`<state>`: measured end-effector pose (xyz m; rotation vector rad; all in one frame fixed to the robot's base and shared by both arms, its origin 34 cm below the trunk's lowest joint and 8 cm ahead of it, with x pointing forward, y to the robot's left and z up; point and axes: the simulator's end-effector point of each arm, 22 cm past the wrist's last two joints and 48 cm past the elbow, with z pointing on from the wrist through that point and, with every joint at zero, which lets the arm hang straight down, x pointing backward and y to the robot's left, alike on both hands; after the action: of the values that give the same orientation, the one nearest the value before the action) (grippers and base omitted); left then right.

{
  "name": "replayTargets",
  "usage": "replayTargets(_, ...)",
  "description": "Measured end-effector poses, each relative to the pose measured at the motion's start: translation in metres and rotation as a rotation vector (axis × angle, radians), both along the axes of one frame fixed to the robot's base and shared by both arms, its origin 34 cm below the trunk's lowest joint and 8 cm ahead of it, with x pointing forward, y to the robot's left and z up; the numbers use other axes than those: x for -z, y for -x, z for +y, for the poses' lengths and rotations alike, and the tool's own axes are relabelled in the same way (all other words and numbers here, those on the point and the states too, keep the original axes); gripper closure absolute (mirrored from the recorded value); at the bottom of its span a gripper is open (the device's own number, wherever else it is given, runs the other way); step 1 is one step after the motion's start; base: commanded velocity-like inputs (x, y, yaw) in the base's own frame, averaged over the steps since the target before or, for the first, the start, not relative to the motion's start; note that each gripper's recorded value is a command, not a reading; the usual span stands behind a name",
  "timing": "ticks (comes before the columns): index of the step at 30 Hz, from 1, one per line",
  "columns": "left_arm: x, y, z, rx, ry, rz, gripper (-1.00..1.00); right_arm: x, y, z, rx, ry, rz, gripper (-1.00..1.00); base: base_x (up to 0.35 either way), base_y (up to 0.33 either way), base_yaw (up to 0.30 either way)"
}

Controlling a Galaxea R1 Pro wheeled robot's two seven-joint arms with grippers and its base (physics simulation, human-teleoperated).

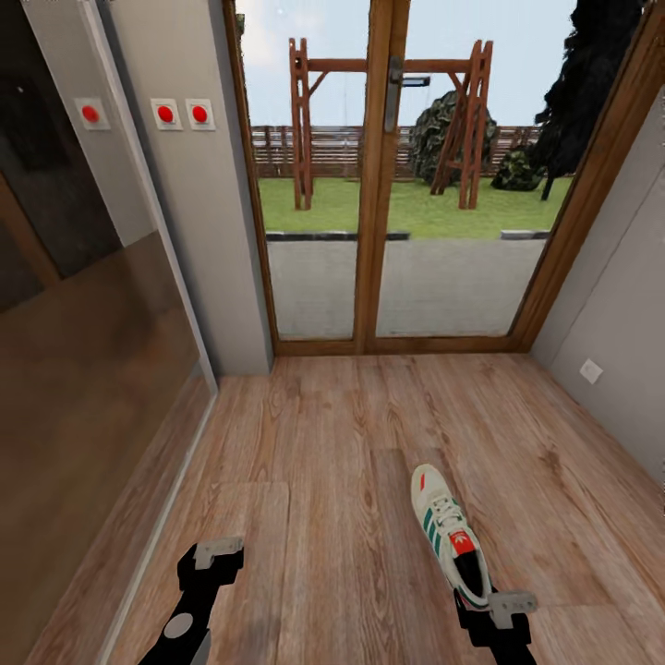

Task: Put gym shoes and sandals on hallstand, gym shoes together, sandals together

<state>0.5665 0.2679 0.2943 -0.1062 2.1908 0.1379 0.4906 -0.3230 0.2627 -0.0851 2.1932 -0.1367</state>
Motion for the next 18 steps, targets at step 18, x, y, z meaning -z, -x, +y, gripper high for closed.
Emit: replayTargets(18,-0.0042,-0.002,-0.0027,0.0,0.005,-0.009,-1.0,-0.0033,0.0004,-0.0095,0.059,-0.012,-0.01,1.0,0.0,0.0,-0.265)
